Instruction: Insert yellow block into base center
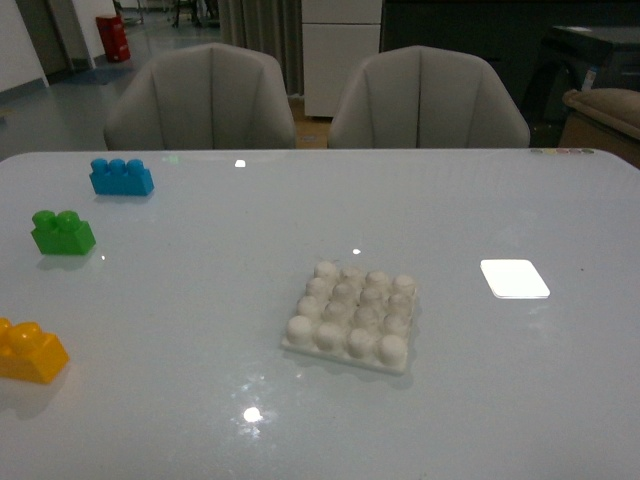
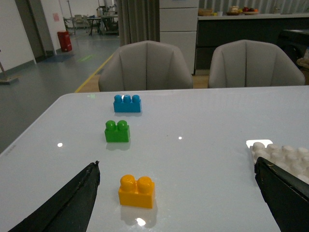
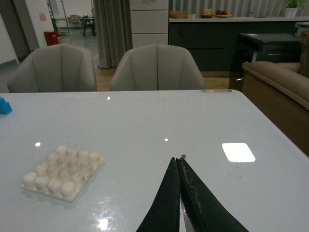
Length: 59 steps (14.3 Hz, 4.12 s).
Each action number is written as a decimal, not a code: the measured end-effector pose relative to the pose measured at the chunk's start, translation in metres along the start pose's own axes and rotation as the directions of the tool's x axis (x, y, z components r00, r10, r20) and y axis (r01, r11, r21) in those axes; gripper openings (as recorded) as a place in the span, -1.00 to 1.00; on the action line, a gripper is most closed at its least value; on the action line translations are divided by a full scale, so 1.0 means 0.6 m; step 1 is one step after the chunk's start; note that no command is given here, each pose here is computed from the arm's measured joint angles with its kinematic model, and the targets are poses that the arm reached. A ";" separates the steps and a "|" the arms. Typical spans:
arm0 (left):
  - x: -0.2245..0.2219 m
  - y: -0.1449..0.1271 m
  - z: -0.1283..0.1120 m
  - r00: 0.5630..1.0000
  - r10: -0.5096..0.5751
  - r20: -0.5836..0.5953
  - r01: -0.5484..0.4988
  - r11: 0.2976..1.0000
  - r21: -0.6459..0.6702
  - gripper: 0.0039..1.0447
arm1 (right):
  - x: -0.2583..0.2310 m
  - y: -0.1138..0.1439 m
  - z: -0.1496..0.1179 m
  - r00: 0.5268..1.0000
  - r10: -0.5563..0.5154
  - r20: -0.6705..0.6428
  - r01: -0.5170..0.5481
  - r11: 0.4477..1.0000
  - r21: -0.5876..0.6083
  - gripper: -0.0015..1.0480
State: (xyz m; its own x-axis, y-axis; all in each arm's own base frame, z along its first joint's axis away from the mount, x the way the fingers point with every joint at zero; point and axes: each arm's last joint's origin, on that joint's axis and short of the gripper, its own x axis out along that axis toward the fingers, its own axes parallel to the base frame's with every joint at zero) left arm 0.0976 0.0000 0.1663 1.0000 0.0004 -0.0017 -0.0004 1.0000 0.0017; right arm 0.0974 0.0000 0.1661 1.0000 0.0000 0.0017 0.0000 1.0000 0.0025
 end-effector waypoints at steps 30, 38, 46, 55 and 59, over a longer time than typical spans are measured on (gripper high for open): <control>0.360 0.117 -0.119 0.778 -0.176 -0.603 0.211 0.977 -0.013 0.88 | 0.000 0.000 0.000 1.000 0.000 0.000 0.000 1.000 0.000 0.87; 0.377 0.127 -0.148 0.773 -0.162 -0.614 0.183 0.983 -0.029 0.88 | 0.000 0.000 0.000 1.000 0.000 0.000 0.000 1.000 0.000 0.87; 0.380 0.129 -0.171 0.777 -0.139 -0.614 0.163 0.986 -0.016 0.18 | 0.000 0.000 0.000 1.000 0.000 0.000 0.000 1.000 0.000 0.87; 0.350 0.021 -0.094 0.830 -0.226 -0.510 0.259 0.966 -0.005 0.13 | 0.000 0.000 0.000 1.000 0.000 0.000 0.000 1.000 0.000 0.87; 0.358 -0.165 -0.059 0.824 -0.387 -0.414 0.412 0.911 -0.033 0.13 | 0.000 0.000 0.000 1.000 0.000 0.000 0.000 1.000 0.000 0.87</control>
State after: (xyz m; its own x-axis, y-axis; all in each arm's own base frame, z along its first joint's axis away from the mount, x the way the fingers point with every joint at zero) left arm 0.3126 -0.0988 0.1302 0.8233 -0.3864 -0.4158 0.4112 0.9110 -0.0324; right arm 0.0974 0.0000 0.1662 1.0000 -0.0004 0.0021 0.0004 1.0000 0.0025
